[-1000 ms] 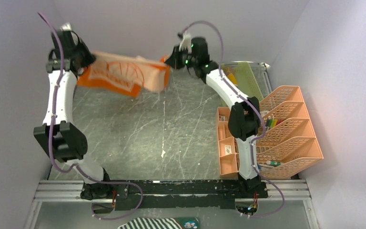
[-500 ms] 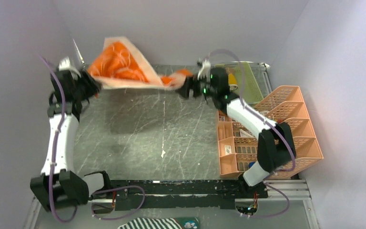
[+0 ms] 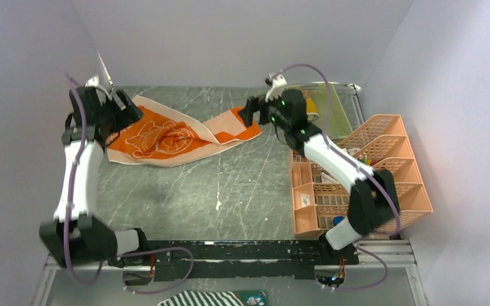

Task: Roll the towels
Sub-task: Flatten out the towel at the center of the board.

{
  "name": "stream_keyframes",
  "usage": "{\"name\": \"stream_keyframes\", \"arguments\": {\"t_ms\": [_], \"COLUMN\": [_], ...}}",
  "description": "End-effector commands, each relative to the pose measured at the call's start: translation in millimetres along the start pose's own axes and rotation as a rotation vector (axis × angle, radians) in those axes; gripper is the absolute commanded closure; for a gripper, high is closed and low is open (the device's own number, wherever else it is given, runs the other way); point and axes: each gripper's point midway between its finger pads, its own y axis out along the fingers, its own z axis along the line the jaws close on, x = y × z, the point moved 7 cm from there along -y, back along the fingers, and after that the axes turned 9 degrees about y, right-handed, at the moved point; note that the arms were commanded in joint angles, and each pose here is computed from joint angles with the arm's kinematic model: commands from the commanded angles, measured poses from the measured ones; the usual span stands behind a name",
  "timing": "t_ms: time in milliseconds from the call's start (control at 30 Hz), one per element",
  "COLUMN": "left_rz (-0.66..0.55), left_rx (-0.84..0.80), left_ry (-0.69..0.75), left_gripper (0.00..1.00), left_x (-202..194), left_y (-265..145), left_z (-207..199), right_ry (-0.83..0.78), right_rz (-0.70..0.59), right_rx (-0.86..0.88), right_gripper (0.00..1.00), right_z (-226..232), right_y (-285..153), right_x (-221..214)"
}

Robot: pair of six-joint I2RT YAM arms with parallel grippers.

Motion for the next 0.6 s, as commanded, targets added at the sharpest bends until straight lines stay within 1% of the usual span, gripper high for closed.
{"name": "stream_keyframes", "arguments": {"t_ms": [0,67,100,200,267,367,400,433,500,567], "left_rz": [0.217,0.248,0.252,0.259,0.283,0.316,0.323,0.335,0.364,0.386], "left_rx": [0.049,0.066,0.068,0.028,-0.009,-0.001,0.003,-0.004,-0.054,-0.077], "left_ry": [0.075,0.058,0.044,0.017,-0.003,-0.010,-0.041,-0.067,-0.125,-0.179], "left_gripper": [0.11,0.17,0.18,0.21,0.24,0.25,0.26,0.25,0.26,0.26], "left_x": [0,3,2,-2,-10,-28,-35,-44,-65,-85], "left_y": [70,91,100,119,129,136,137,138,141,144], "left_z": [23,33,37,38,36,41,41,41,40,40], "right_ry": [-0.019,-0.031,-0.034,-0.058,-0.071,-0.080,-0.080,-0.079,-0.065,-0.033], "right_rz": [0.192,0.284,0.316,0.395,0.448,0.500,0.511,0.516,0.521,0.530], "right_rx": [-0.072,-0.074,-0.072,-0.090,-0.105,-0.112,-0.114,-0.114,-0.110,-0.106], "right_gripper": [0.06,0.13,0.14,0.14,0.14,0.15,0.16,0.20,0.33,0.51], "right_z": [-32,-40,-45,-63,-74,-85,-88,-90,-92,-95], "right_y": [60,86,98,123,135,145,147,148,148,145], "right_x": [-13,-24,-32,-58,-75,-95,-102,-107,-115,-125]}}
